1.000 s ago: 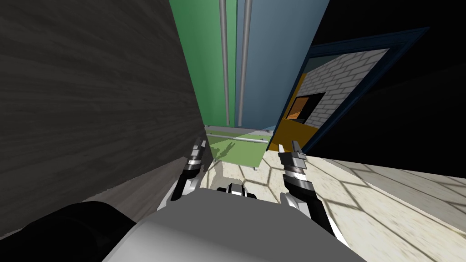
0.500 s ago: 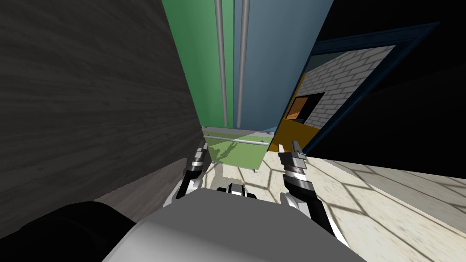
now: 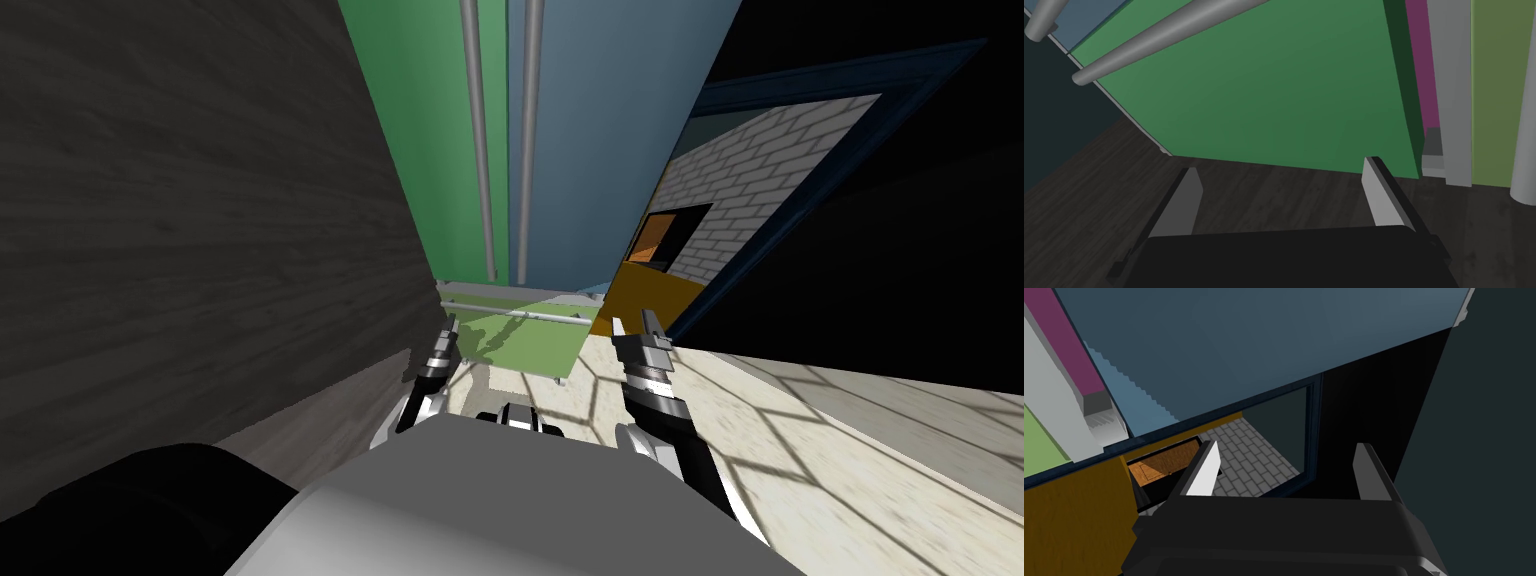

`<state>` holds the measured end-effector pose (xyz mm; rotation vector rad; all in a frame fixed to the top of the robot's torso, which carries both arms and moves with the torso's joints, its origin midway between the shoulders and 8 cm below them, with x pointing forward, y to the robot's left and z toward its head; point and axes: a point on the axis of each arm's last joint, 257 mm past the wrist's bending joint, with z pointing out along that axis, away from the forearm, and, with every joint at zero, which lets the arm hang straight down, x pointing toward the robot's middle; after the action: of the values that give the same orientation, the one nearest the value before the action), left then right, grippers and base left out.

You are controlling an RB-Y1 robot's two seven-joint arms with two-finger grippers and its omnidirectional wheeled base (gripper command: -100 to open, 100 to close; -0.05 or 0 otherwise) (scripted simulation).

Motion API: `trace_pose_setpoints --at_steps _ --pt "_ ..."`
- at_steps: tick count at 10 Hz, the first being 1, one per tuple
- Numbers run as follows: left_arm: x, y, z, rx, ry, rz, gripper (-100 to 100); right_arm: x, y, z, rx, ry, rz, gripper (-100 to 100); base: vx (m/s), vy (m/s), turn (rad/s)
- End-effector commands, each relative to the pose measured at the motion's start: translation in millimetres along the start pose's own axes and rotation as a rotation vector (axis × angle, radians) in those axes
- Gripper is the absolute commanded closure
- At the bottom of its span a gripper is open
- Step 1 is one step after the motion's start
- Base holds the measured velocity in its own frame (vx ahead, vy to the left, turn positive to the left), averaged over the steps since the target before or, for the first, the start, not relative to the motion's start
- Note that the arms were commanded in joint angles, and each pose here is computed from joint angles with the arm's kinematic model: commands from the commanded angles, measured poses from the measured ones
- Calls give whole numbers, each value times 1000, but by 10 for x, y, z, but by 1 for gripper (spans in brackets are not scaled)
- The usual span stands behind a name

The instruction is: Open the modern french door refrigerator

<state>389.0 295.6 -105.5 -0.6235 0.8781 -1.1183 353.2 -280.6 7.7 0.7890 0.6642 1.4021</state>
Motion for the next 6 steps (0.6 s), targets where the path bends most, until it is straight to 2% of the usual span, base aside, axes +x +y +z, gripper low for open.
trace_pose_setpoints --at_steps 1,6 --pt "75 159 -53 -14 17 17 -100 0 0 0 0 0 0 0 103 -14 -15" --pt "228 471 -181 -42 46 40 -100 0 0 0 0 0 0 0 92 -20 -13"
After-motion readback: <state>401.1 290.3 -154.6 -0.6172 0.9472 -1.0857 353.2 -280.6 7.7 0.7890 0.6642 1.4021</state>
